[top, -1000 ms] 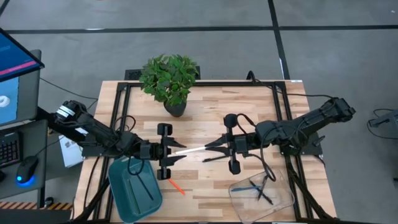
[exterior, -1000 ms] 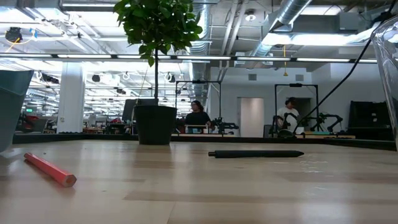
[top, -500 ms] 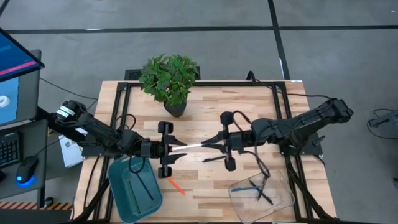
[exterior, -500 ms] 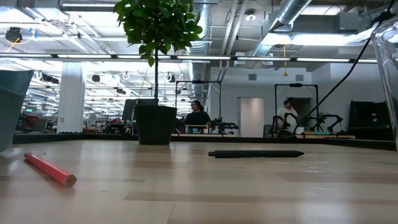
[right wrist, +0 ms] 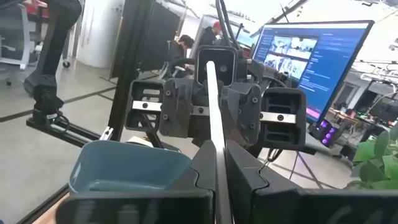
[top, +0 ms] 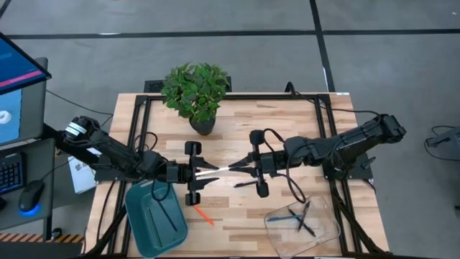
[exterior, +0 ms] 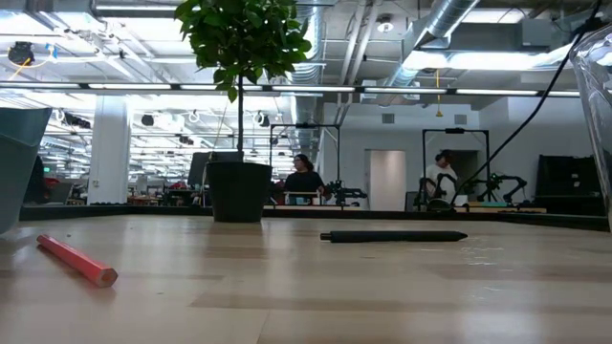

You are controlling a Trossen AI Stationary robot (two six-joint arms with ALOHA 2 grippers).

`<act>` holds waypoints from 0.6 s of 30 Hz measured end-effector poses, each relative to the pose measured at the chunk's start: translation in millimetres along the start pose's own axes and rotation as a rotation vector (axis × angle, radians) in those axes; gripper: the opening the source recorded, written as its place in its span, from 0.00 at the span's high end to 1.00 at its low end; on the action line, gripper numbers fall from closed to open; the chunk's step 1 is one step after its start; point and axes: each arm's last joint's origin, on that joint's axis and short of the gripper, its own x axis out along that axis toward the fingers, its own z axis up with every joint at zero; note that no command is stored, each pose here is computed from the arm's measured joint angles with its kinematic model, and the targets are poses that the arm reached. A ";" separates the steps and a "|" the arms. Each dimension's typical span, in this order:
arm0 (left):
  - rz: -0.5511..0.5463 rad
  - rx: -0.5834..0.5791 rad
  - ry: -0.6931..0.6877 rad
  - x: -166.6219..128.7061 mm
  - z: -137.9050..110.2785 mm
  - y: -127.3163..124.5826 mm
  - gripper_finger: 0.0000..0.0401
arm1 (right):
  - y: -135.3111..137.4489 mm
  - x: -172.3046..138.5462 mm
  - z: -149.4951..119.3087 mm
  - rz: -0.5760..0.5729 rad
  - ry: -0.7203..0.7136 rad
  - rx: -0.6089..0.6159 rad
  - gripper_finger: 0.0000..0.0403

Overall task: Sort pens & pencils
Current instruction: Put the white pencil into the blue bin

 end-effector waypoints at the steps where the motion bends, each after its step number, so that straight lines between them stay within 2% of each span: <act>1: 0.003 0.002 0.002 0.0 -0.1 0.0 0.71 | -0.1 0.0 0.1 0.000 -0.001 0.000 0.91; 18: 0.000 0.044 0.007 0.0 -0.5 -0.2 0.71 | -0.1 -0.2 0.2 0.003 -0.001 -0.001 0.91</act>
